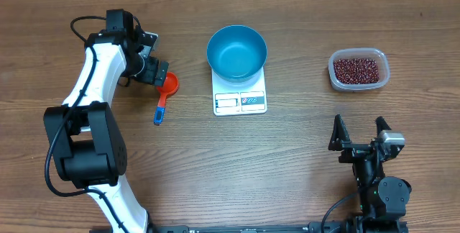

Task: Scoop item into bowl and weigh 150g on scale
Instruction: 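Close the left gripper on the red scoop's cup rim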

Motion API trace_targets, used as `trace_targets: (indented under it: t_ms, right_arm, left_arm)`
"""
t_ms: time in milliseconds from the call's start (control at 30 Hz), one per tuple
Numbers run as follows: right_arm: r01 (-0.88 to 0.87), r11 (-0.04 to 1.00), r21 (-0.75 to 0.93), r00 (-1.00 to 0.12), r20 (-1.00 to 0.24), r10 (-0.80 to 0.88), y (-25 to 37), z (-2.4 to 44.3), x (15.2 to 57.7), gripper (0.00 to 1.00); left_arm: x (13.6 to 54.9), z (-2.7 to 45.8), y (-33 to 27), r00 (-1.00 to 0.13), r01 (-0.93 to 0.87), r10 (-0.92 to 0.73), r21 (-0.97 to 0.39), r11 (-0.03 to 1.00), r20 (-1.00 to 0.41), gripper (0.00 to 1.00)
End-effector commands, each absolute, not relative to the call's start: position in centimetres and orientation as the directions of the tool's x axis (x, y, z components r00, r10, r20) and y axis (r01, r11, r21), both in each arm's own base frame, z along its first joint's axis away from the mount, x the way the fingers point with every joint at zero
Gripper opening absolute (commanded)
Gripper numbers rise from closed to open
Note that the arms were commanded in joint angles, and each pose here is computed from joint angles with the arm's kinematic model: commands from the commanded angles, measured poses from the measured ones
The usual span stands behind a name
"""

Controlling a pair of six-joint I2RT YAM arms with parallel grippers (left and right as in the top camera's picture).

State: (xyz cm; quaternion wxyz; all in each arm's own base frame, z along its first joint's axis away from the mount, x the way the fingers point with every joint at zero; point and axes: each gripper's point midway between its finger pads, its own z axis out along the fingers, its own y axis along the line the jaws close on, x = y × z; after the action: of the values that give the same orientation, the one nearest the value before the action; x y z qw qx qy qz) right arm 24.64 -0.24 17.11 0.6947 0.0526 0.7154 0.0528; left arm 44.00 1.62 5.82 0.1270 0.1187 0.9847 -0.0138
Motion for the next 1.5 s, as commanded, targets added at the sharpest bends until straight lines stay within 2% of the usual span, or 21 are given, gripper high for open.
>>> trace_targets:
  t_ms: [0,1467]
  right_arm:
    - [0.005,0.988,0.152,-0.024,-0.988,0.152,-0.3,16.9,24.6,1.0]
    - [0.005,0.988,0.152,-0.024,-0.988,0.152,-0.3,17.0,24.6,1.0]
  left_arm:
    - [44.2,5.1,1.6,-0.935,0.259,0.253,0.009,0.966,-0.247,1.0]
    - [43.2,2.9,1.6,-0.94,0.259,0.253,0.003,0.966,-0.228,1.0]
